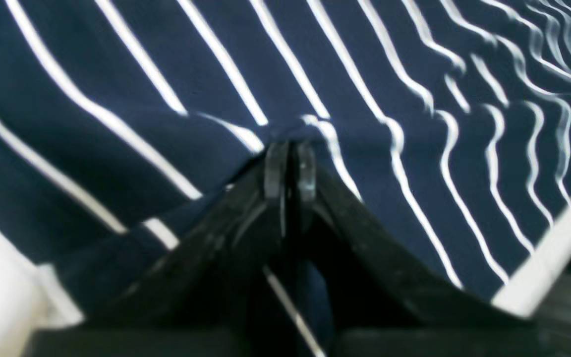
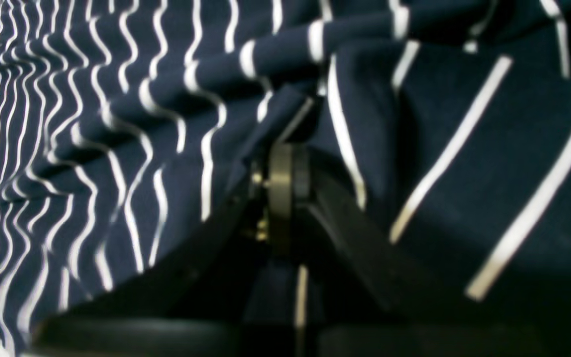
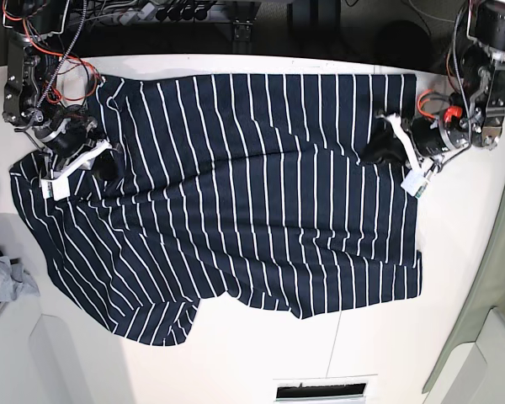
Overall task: Layout the t-shirt on the table in an organized manner, then fold the t-shirt properly
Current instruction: 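Grasp the shirt's shoulder corners with both grippers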
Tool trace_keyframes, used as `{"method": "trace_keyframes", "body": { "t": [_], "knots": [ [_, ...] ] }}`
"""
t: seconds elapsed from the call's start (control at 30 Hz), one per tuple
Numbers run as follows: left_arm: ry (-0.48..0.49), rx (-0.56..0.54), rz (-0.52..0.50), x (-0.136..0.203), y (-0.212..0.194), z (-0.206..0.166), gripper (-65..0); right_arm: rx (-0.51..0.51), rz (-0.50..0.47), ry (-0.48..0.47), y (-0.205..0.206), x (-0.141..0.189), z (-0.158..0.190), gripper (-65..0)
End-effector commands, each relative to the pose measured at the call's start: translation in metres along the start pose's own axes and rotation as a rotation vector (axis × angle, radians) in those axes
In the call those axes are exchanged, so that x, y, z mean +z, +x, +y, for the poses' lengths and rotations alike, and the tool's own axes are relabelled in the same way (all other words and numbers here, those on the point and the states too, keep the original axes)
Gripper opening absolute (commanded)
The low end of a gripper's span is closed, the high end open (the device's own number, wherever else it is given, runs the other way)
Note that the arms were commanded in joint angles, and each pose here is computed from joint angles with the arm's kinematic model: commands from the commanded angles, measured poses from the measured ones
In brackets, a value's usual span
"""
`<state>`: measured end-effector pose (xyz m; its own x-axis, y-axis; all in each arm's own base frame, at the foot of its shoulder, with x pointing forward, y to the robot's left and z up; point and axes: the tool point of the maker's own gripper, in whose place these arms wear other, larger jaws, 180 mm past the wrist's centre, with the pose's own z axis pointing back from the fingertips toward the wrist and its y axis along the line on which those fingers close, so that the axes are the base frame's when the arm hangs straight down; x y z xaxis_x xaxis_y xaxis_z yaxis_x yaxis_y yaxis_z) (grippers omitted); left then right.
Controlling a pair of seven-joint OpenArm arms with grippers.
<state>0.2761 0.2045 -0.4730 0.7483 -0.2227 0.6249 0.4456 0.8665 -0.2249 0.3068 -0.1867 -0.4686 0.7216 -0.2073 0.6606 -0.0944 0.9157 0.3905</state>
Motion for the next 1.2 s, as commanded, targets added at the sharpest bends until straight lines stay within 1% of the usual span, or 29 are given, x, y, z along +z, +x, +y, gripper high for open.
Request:
{"method": "trace_keyframes", "body": {
  "t": [0.0,0.13,0.23,0.33,0.4,0.43,0.5,0.6,0.7,0.77,0.83,0.93,1.0,1.1,1.13,1.17],
  "knots": [
    [0.094,-0.026,0.086,0.003,-0.007,0.029,-61.2,0.018,-0.022,-0.011,0.013,-0.001,-0.005,-65.0],
    [0.132,-0.028,0.085,-0.005,0.019,0.054,-62.1,0.008,-0.043,-0.009,0.023,-0.007,-0.006,-65.0],
    [0.188,-0.047,0.082,-0.007,0.038,0.075,-62.1,0.005,-0.067,0.004,0.038,-0.014,0.0,-65.0],
    [0.202,-0.065,0.09,-0.006,0.052,0.084,-62.1,0.023,-0.089,0.013,0.055,-0.02,0.006,-65.0],
    [0.194,-0.072,0.112,-0.002,0.052,0.085,-62.0,0.029,-0.103,0.014,0.063,-0.02,0.006,-65.0],
    [0.16,-0.072,0.113,-0.001,0.052,0.081,-62.0,0.033,-0.108,0.014,0.066,-0.019,0.006,-65.0],
    [0.135,-0.033,0.097,0.006,0.056,0.079,-61.4,0.051,-0.122,0.012,0.072,-0.016,0.007,-65.0],
    [0.101,0.02,0.049,0.024,0.065,0.078,-55.3,0.07,-0.15,-0.004,0.08,-0.002,0.005,-65.0],
    [0.071,0.003,0.041,0.047,0.062,0.07,-51.5,0.071,-0.187,-0.023,0.083,0.025,0.001,-65.0],
    [0.055,-0.04,0.063,0.057,0.054,0.061,-49.6,0.062,-0.198,-0.04,0.078,0.045,-0.004,-65.0],
    [0.035,-0.082,0.088,0.063,0.042,0.049,-49.6,0.056,-0.2,-0.064,0.07,0.065,-0.01,-65.0],
    [-0.007,-0.105,0.119,0.066,0.019,0.026,-49.6,0.033,-0.169,-0.094,0.044,0.09,-0.018,-65.0],
    [-0.028,-0.091,0.122,0.067,0.005,0.013,-49.6,0.007,-0.141,-0.092,0.021,0.102,-0.019,-65.0],
    [-0.023,-0.036,0.082,0.07,-0.001,0.006,-49.6,-0.035,-0.104,-0.07,-0.007,0.108,-0.014,-65.0],
    [-0.015,-0.017,0.064,0.072,-0.002,0.006,-48.9,-0.052,-0.103,-0.063,-0.011,0.108,-0.011,-65.0],
    [-0.007,0.0,0.045,0.074,-0.001,0.006,-46.7,-0.064,-0.099,-0.059,-0.015,0.107,-0.008,-65.0]
  ]
}}
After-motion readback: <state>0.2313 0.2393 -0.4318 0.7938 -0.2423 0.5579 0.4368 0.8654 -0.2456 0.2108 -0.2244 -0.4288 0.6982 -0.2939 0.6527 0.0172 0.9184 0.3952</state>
